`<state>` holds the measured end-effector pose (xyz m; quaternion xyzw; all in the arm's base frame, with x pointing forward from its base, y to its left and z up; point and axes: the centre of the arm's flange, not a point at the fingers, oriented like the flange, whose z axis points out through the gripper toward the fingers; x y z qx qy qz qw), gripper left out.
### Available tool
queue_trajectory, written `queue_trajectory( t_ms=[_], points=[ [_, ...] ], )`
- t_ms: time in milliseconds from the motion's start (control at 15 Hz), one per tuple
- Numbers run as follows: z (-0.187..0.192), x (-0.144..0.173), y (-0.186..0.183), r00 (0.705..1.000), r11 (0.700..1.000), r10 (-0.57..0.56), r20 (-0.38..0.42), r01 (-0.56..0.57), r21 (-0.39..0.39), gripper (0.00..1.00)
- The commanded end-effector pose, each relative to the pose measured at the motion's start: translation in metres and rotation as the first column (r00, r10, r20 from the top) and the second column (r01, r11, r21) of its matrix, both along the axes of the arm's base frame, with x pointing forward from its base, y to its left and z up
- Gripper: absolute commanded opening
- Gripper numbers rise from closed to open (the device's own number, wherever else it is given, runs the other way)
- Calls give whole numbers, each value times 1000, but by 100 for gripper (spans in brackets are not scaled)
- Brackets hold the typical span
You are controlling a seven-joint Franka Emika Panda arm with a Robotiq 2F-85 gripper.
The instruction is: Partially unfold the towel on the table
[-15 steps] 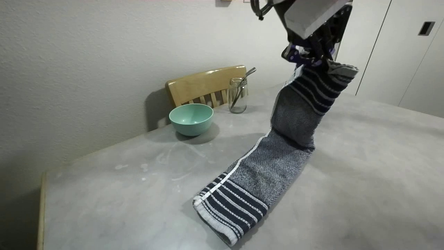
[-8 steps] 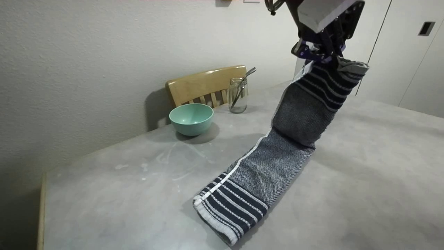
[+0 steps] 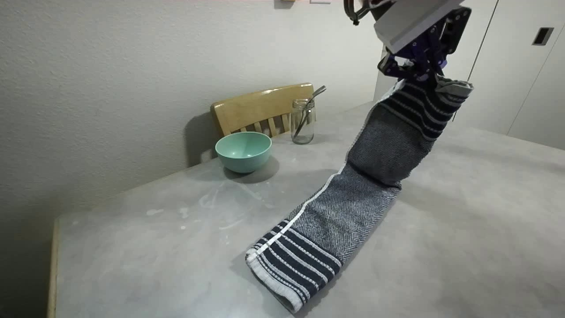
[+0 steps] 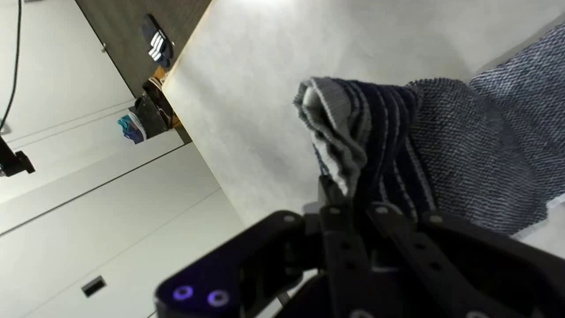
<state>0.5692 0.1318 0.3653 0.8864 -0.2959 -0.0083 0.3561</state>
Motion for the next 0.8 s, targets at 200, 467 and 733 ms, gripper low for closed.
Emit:
queue_trajectory(
  t_ms=[200, 467, 733],
  points=[
    [0, -7, -89, 973, 973, -223, 55, 226, -44, 2],
    [3, -20, -168, 944, 943, -324, 63, 328, -52, 2],
    [-2, -3, -146, 946, 945, -320, 43, 322, -56, 6]
  ],
)
